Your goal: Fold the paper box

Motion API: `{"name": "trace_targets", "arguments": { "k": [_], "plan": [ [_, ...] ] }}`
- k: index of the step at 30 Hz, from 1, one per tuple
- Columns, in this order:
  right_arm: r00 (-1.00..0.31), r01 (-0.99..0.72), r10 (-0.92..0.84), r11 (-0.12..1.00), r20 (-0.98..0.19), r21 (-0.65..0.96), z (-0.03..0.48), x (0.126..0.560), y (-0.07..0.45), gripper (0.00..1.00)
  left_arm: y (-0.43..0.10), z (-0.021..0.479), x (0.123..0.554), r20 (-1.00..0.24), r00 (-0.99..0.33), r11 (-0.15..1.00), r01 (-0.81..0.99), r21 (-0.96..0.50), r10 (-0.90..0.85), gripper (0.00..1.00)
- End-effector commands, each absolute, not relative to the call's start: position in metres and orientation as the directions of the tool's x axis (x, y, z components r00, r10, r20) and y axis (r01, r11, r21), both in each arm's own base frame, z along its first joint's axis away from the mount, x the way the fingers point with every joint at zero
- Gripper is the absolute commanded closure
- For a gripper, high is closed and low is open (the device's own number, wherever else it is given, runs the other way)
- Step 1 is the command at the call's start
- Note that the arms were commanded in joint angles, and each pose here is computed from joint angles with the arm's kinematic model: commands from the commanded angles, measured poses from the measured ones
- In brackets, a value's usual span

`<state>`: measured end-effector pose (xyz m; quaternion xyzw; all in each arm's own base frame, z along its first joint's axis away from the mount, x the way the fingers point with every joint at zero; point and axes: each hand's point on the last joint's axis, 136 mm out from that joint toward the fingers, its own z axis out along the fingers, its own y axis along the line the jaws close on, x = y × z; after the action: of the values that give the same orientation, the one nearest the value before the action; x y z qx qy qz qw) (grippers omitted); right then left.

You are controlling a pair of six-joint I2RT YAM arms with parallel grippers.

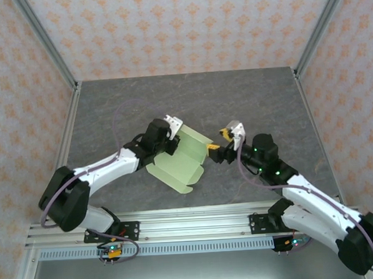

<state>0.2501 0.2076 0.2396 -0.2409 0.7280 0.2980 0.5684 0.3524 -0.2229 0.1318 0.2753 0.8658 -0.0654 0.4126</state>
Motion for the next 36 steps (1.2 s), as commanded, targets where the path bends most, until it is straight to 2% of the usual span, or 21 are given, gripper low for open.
{"name": "trace_targets", "arguments": {
  "k": [1,4,11,14,16,18,21,28,32,36],
  "plan": [
    [-0.276,-0.342,0.132,0.912,-0.952,0.226,0.235,0.277,0.142,0.16,-0.228,0.111,0.340,-0.606,-0.561,0.765,0.631,0.128,0.564,1.00],
    [-0.251,-0.214,0.208,0.940,-0.945,0.264,0.231,0.278,0.112,0.17,-0.224,0.105,0.343,-0.513,-0.595,0.748,0.646,0.152,0.618,1.00],
    [-0.353,-0.171,0.245,0.932,-0.903,0.320,0.216,0.272,0.105,0.17,-0.209,0.079,0.331,-0.167,-0.658,0.679,0.719,0.151,0.734,0.98],
    [-0.404,-0.203,0.221,0.924,-0.888,0.323,0.211,0.272,0.114,0.17,-0.202,0.066,0.333,-0.060,-0.673,0.672,0.721,0.168,0.737,0.92],
    [-0.430,-0.221,0.205,0.921,-0.879,0.322,0.206,0.272,0.120,0.17,-0.204,0.064,0.334,-0.044,-0.664,0.661,0.731,0.168,0.746,0.80],
    [-0.439,-0.230,0.198,0.918,-0.877,0.323,0.202,0.275,0.124,0.17,-0.208,0.066,0.337,-0.062,-0.658,0.657,0.733,0.179,0.751,0.72],
    [-0.471,-0.263,0.166,0.911,-0.867,0.317,0.195,0.276,0.132,0.17,-0.219,0.079,0.343,-0.156,-0.667,0.685,0.710,0.163,0.728,0.68],
    [-0.627,-0.402,-0.074,0.884,-0.775,0.241,0.165,0.282,0.165,0.18,-0.236,0.142,0.348,-0.452,-0.637,0.754,0.643,0.136,0.625,0.66],
    [-0.686,-0.484,-0.154,0.826,-0.711,0.287,0.158,0.289,0.193,0.22,-0.231,0.159,0.341,-0.500,-0.620,0.762,0.633,0.137,0.605,0.65],
    [-0.727,-0.530,-0.176,0.759,-0.664,0.378,0.161,0.292,0.222,0.22,-0.213,0.162,0.342,-0.515,-0.650,0.811,0.557,0.176,0.558,0.65]
  ]
}}
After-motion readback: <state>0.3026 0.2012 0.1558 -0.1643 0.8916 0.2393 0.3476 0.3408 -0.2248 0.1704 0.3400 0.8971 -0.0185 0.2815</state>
